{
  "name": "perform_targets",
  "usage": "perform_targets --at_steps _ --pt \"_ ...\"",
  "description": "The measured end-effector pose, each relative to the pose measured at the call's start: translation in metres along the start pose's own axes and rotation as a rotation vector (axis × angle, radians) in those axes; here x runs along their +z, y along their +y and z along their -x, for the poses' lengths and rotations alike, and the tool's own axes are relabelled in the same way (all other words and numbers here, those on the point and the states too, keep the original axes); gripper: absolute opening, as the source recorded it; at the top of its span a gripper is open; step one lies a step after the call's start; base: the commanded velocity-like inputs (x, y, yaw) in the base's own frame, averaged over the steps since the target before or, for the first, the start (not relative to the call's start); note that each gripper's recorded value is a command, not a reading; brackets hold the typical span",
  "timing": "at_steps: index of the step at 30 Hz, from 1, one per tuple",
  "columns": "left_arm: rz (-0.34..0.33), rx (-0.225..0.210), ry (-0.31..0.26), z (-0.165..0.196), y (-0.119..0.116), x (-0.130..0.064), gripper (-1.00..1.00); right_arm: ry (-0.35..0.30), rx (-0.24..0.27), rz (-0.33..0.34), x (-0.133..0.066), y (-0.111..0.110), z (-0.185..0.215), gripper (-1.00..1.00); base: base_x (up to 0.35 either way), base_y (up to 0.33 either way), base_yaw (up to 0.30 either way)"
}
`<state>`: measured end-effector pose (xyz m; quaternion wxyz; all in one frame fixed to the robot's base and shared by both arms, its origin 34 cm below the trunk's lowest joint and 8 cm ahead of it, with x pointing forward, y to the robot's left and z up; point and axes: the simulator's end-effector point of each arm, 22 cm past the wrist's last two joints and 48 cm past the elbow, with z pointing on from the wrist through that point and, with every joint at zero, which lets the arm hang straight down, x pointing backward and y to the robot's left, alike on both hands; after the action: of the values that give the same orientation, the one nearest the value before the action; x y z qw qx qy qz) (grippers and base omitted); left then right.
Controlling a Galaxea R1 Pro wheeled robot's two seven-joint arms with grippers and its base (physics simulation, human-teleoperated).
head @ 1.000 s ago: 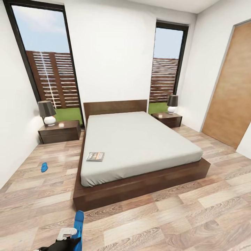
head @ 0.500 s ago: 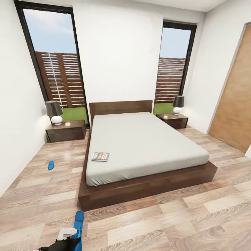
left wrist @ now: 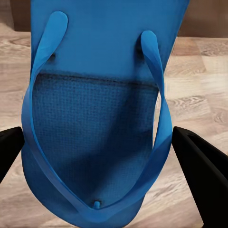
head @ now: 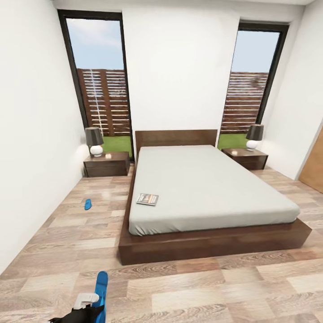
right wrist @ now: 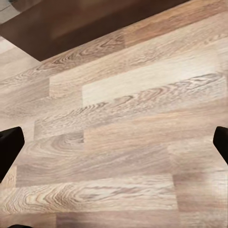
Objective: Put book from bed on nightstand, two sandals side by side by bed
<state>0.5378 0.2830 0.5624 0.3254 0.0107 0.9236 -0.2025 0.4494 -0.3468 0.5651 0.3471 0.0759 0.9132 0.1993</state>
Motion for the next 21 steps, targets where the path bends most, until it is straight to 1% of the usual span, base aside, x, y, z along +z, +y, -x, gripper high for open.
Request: perform_targets --at_steps 21 --pt "0.002 -0.004 0.008 -0.0044 0.0012 0.0012 -1.00 0.009 0.003 -0.009 0.0003 -0.0027 -0.0043 1.00 0.000 0.000 0.286"
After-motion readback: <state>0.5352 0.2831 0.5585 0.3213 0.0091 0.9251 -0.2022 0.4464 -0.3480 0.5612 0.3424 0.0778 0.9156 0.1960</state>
